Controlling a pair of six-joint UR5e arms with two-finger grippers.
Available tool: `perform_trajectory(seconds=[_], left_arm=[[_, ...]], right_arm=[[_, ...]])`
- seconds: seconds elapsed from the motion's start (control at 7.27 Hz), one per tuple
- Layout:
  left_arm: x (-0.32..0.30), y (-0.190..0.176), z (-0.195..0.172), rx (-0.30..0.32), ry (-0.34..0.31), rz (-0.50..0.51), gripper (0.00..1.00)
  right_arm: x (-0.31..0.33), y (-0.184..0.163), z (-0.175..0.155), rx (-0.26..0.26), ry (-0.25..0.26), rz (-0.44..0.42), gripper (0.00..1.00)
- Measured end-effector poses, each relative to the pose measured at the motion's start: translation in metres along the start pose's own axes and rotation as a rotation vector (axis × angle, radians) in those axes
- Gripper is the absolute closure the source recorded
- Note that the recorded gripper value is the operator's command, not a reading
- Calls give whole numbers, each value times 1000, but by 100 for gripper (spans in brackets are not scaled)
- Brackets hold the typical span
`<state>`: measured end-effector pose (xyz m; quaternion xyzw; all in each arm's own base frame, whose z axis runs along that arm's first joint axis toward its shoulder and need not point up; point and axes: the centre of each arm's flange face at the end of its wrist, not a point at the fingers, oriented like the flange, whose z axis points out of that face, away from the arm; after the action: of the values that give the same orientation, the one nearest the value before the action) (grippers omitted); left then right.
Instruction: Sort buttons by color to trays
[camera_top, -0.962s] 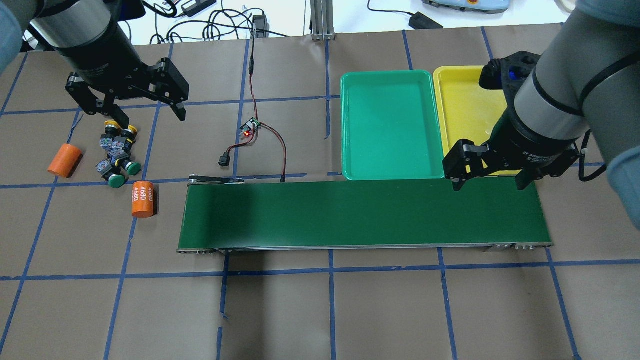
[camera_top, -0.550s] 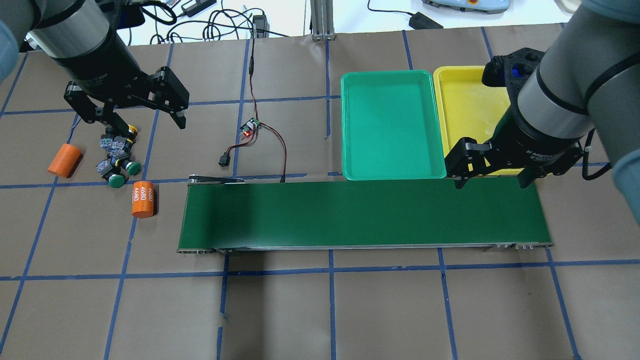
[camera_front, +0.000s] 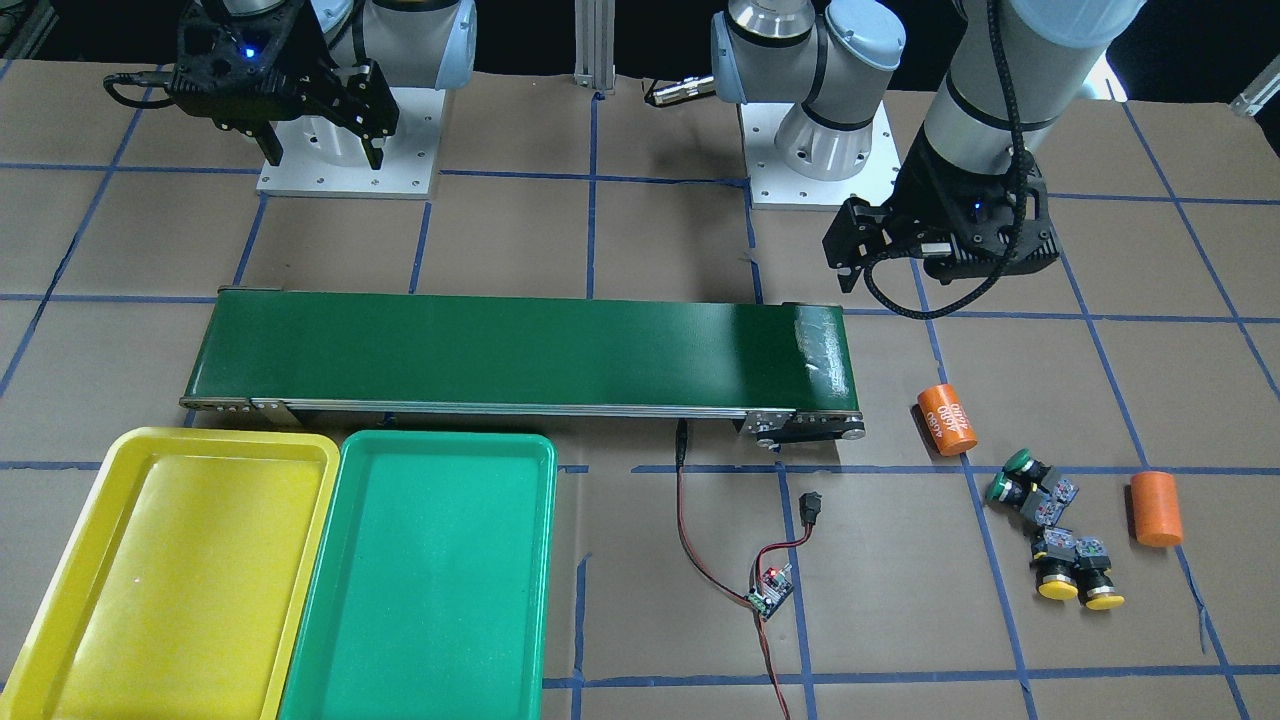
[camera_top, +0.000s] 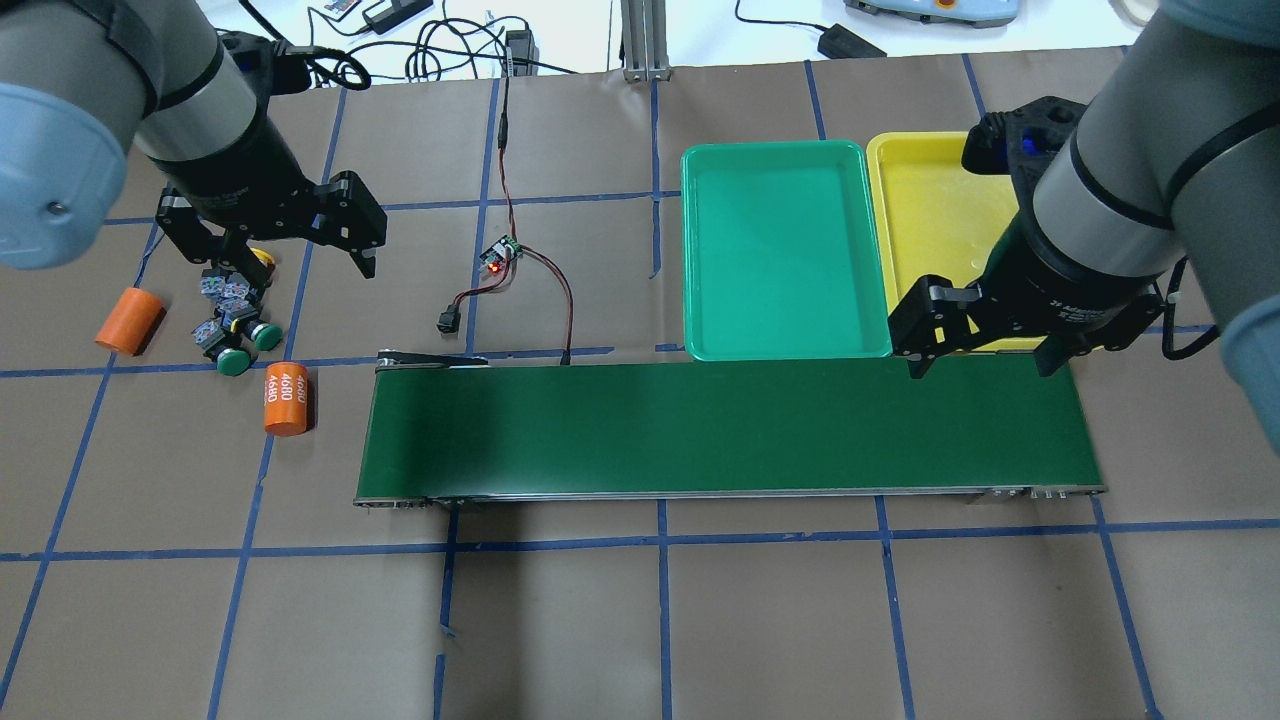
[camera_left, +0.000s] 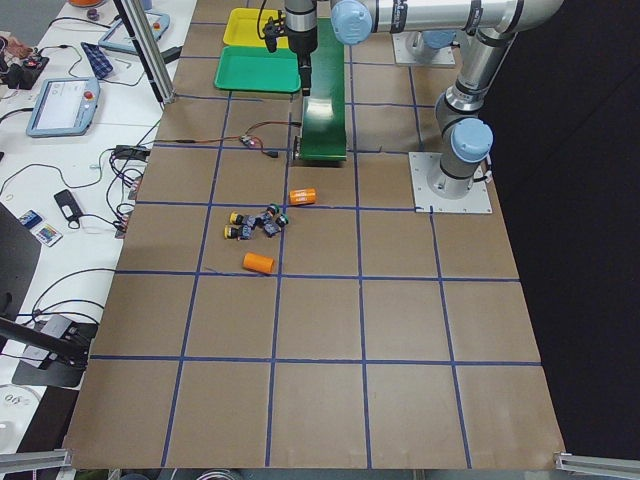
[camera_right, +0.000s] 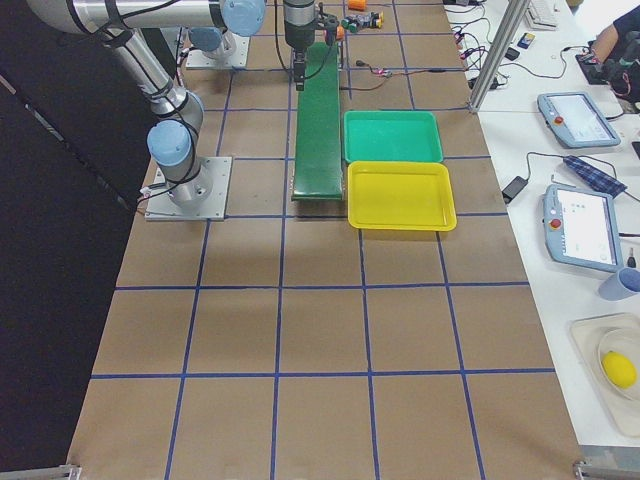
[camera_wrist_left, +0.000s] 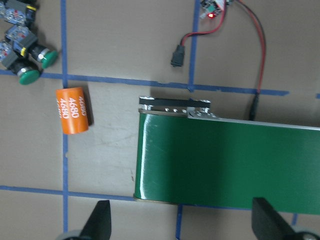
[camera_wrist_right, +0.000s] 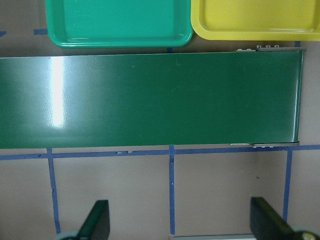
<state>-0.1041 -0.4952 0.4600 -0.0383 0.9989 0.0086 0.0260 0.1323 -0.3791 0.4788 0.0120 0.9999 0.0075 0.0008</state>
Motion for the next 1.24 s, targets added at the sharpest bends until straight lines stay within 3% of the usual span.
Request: perform_trajectory(seconds=[0.27,0.55,0.82,1.24], left_arm=[[-10,-8,2,30,-11,17,0],[-80,-44,32,-15,-4,10,0],[-148,-74,86,-50,16,15,0],[-179,-95,178,-84,80,11,0]], right_arm=[[0,1,2,-3,-5,1,0],[-1,1,3,-6,-6,0,0],[-1,2,4,-14,-12,5,0],[-1,0,6,-15,-12,0,0]])
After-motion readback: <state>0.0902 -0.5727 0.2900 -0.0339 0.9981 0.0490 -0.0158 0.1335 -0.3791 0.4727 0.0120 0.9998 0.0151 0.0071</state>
